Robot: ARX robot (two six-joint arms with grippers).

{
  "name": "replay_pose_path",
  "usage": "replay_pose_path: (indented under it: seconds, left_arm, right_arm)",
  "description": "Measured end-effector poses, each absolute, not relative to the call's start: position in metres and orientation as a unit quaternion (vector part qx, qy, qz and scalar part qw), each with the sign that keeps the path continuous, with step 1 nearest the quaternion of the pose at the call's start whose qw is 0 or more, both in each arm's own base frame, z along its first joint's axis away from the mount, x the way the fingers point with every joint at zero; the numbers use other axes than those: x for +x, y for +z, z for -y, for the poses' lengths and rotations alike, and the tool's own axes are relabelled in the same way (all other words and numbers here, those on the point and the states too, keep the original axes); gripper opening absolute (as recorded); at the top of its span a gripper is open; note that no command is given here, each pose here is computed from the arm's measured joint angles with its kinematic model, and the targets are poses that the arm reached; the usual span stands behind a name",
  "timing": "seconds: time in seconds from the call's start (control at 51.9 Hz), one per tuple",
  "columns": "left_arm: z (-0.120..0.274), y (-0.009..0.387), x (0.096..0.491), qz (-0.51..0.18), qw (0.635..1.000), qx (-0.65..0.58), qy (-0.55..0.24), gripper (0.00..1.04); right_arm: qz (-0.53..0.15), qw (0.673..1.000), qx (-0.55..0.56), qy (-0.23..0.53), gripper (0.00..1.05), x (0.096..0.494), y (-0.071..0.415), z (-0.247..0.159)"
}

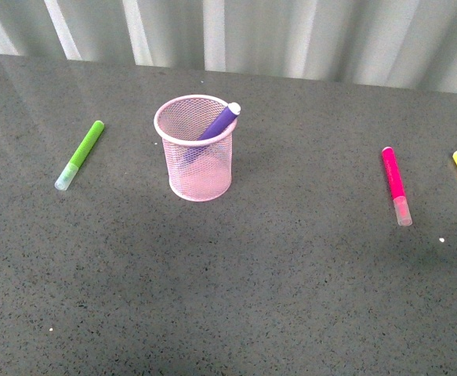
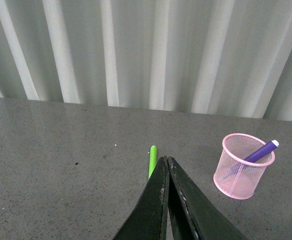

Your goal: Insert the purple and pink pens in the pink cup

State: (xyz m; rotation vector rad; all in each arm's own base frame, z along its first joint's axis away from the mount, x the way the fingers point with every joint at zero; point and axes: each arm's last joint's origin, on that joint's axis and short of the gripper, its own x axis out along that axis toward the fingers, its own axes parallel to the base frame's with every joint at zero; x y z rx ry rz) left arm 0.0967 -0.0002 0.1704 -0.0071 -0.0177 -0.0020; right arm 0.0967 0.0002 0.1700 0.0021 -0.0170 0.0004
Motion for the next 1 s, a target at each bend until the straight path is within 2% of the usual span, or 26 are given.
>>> replay_pose_path:
  seconds: [0.058, 0.154, 0.212, 0.289, 0.539, 0.559, 0.578, 0.617, 0.674, 0.829, 0.886, 1.002]
  left_arm:
    - [0.000, 0.170, 0.097, 0.009, 1.000, -0.004, -0.001, 0.04]
    - [0.000, 0.170, 0.097, 0.009, 1.000, -0.004, -0.001, 0.19]
    - [0.000, 0.170, 0.097, 0.008, 1.000, -0.004, -0.001, 0.30]
    - [0.000, 0.170, 0.097, 0.009, 1.000, -0.004, -0.001, 0.50]
    - [0.000, 0.170, 0.097, 0.009, 1.000, -0.004, -0.001, 0.93]
    - [0.000, 0.170, 0.097, 0.009, 1.000, -0.004, -0.001, 0.96]
    - [0.000, 0.170, 0.097, 0.009, 1.000, -0.003, -0.001, 1.00]
    - [0.000, 0.170, 0.097, 0.009, 1.000, -0.003, -0.001, 0.98]
    - [0.000, 0.170, 0.097, 0.009, 1.000, -0.002, -0.001, 0.98]
    - [0.000, 0.170, 0.097, 0.009, 1.000, -0.002, -0.001, 0.98]
    - [0.000, 0.170, 0.097, 0.009, 1.000, -0.002, -0.001, 0.98]
    - [0.000, 0.170, 0.097, 0.009, 1.000, -0.002, -0.001, 0.98]
  right_arm:
    - [0.008, 1.000, 0.001, 0.000, 0.98, 0.097, 0.170, 0.000]
    - [0.008, 1.000, 0.001, 0.000, 0.98, 0.097, 0.170, 0.000]
    - [0.008, 1.000, 0.001, 0.000, 0.98, 0.097, 0.170, 0.000]
    - [0.008, 1.000, 0.001, 0.000, 0.98, 0.097, 0.170, 0.000]
    - [0.008, 1.000, 0.001, 0.000, 0.98, 0.097, 0.170, 0.000]
    - [-0.001, 1.000, 0.003, 0.004, 0.98, 0.097, 0.169, 0.000]
    - [-0.042, 0.999, 0.003, 0.017, 0.98, 0.098, 0.169, 0.000]
    - [-0.108, 0.994, 0.004, 0.024, 0.98, 0.102, 0.170, 0.001]
    - [-0.153, 0.988, 0.003, 0.023, 0.98, 0.116, 0.173, 0.003]
    - [-0.209, 0.978, 0.010, 0.013, 0.98, 0.177, 0.182, 0.011]
    - [-0.246, 0.969, 0.015, 0.017, 0.98, 0.208, 0.175, 0.013]
    - [-0.306, 0.952, 0.017, 0.016, 0.98, 0.247, 0.156, 0.011]
